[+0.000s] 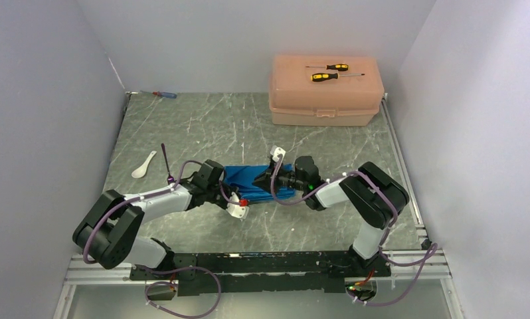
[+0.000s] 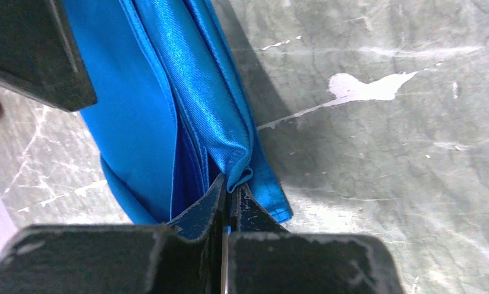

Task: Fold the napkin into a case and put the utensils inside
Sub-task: Pick up the 2/3-rectangle-folded napkin from the center of the board.

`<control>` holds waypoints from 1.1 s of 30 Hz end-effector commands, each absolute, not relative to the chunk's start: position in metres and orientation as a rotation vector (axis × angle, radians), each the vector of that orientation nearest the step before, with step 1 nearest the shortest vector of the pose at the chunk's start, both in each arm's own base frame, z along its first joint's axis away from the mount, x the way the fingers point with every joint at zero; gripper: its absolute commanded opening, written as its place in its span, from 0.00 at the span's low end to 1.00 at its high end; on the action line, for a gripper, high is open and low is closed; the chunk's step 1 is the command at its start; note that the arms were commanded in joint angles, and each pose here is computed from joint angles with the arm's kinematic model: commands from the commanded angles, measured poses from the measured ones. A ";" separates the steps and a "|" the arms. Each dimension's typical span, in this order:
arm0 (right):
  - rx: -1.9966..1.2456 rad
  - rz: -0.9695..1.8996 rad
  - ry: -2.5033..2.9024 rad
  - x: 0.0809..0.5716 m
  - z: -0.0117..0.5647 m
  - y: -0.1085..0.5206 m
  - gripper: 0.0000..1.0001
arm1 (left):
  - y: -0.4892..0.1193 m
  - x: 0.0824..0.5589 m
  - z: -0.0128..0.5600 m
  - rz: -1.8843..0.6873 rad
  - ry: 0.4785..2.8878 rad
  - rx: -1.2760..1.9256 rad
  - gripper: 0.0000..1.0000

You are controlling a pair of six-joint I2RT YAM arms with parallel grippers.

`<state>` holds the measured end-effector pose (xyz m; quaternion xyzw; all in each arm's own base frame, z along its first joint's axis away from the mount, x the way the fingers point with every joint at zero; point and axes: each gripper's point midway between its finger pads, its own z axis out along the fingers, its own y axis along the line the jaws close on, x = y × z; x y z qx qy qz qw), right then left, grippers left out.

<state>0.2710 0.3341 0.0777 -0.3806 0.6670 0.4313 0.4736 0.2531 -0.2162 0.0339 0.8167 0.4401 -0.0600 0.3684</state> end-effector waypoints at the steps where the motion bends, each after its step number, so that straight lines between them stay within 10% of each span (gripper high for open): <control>1: -1.088 1.035 1.407 0.253 0.102 0.340 0.29 | -0.218 0.251 0.034 -0.226 1.172 2.074 0.03; 29: -1.167 0.805 1.297 0.236 0.074 0.379 0.34 | -0.219 0.265 0.050 -0.290 1.304 1.918 0.03; 30: -1.159 0.802 1.280 0.234 0.079 0.379 0.51 | -0.219 0.266 0.050 -0.289 1.304 1.915 0.03; 31: -1.156 0.801 1.270 0.232 0.082 0.378 0.93 | -0.219 0.266 0.050 -0.288 1.304 1.915 0.03; 33: -1.139 0.799 1.262 0.230 0.088 0.376 1.00 | -0.218 0.266 0.050 -0.287 1.310 1.916 0.03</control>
